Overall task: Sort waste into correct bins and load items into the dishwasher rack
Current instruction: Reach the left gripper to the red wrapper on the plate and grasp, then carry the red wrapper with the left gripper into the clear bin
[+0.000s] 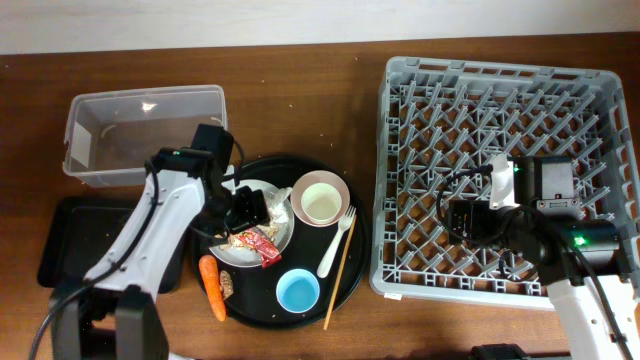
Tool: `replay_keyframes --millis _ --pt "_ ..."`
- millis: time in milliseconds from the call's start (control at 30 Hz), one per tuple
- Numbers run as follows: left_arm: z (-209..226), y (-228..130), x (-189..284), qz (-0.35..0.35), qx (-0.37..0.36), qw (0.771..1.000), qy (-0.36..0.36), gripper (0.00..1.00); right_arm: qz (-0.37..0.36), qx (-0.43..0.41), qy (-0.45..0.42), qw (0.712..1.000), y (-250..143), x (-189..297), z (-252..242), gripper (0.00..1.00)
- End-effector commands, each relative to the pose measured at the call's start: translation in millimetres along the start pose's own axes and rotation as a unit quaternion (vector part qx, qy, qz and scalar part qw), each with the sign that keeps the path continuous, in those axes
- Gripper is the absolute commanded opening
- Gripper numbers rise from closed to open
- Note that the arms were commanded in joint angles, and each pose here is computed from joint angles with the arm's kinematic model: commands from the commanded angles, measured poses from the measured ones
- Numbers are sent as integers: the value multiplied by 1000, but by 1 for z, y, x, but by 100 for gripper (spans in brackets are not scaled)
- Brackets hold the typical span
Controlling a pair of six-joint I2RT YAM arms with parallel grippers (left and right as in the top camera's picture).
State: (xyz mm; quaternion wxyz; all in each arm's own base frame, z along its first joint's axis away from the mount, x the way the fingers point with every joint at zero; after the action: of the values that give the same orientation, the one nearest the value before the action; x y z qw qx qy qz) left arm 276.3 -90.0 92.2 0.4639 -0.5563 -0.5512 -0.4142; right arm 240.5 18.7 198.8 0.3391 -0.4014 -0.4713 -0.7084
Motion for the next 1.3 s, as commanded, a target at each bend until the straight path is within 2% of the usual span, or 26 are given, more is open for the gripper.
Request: replay_keyframes --millis 0,133,267,400,500,567,733,900,1033,1267 --pt "-3 12 -15 2 44 999 -5 69 -13 -8 3 1000 7 6 1 99" --pt "-2 12 -28 17 40 999 7 67 -13 -8 3 1000 7 6 1 98" --pt "2 13 -36 19 33 999 34 57 -12 -8 3 1000 7 6 1 98" --pt "-1 13 -43 27 26 999 36 40 -12 -8 3 1000 7 6 1 98" --pt "-3 12 -48 33 22 998 39 34 -12 -8 3 1000 7 6 1 98" --pt "-2 11 -48 34 23 998 39 21 -12 -8 3 1000 7 6 1 98" --pt "1 10 -42 42 30 998 41 2 -12 -8 3 1000 7 6 1 98" --pt "3 22 -13 35 15 999 36 1 -13 -8 3 1000 7 6 1 98" --pt "-8 43 33 3 -44 999 28 1 -13 -8 3 1000 7 6 1 98" --pt "15 101 106 -136 -35 985 103 1 -12 -8 3 1000 7 6 1 99"
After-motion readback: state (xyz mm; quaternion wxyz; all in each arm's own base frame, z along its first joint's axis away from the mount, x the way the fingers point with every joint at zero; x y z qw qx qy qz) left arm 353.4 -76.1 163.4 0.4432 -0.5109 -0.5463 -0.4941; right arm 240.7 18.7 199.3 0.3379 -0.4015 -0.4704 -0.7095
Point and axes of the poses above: each gripper's point midway between its finger pads, its own x axis back along the fingers, its own z axis along the line the jaws close on, y = z × x, the point moved 1 cm from there along x, back along the fingers, and after that the axes turned 15 degrees about -x, right-handed, at the moved point
